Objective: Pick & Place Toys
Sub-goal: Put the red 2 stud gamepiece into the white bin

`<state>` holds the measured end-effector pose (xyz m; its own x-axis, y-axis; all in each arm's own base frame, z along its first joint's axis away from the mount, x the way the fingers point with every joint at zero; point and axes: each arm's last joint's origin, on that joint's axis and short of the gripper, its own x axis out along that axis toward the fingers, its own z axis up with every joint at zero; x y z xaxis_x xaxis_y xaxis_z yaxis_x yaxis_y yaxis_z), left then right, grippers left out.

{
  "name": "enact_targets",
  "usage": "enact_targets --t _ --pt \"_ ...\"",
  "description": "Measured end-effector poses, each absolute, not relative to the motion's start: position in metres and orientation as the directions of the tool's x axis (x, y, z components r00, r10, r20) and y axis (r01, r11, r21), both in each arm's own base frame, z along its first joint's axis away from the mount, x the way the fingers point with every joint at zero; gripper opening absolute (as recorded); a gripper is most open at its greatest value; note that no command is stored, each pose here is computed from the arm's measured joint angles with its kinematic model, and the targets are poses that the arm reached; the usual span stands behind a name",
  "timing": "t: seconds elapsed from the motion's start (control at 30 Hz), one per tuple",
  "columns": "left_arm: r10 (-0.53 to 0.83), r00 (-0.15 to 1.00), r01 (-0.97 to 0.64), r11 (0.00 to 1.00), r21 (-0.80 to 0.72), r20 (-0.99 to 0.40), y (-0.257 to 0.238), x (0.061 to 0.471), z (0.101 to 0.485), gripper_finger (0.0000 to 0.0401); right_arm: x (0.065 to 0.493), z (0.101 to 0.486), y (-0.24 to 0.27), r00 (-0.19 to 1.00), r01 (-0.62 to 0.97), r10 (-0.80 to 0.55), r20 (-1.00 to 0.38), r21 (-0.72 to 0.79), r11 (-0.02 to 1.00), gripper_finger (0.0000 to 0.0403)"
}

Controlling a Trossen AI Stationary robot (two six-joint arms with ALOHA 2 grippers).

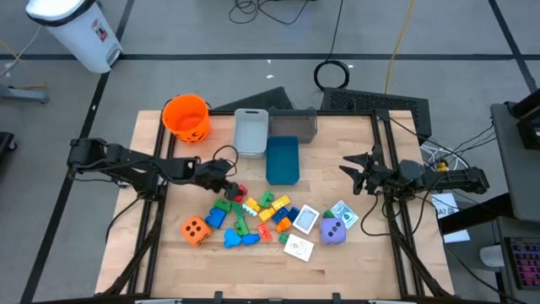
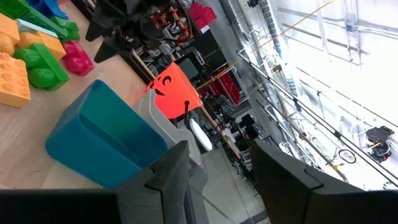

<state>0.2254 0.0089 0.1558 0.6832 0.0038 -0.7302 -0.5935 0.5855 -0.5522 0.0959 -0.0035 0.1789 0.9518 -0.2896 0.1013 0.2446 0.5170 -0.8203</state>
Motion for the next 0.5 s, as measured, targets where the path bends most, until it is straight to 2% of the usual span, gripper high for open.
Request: enact_targets --t 0.1,0.3,0.37,0.5 --pt "0.018 0.648 -0.605 0.62 -0.5 -0.761 0.007 0.23 0.167 0.0371 0.096 0.179 -0.004 0.952 0.245 -0.29 0.101 -0.82 0.517 0.0169" --pt "0.154 0.537 -0.608 0.752 -0.254 -0.83 -0.002 0.244 0.193 0.0371 0.096 0.179 -0.004 0.952 0.244 -0.29 0.101 -0.821 0.517 0.0169" --pt "0.162 0.534 -0.575 0.789 -0.216 -0.83 -0.008 0.248 0.19 0.0372 0.096 0.179 -0.004 0.952 0.244 -0.29 0.101 -0.821 0.517 0.0169" --pt "0.153 0.504 -0.569 0.799 -0.194 -0.85 -0.013 0.256 0.175 0.0372 0.096 0.179 -0.004 0.952 0.244 -0.29 0.101 -0.821 0.516 0.0169"
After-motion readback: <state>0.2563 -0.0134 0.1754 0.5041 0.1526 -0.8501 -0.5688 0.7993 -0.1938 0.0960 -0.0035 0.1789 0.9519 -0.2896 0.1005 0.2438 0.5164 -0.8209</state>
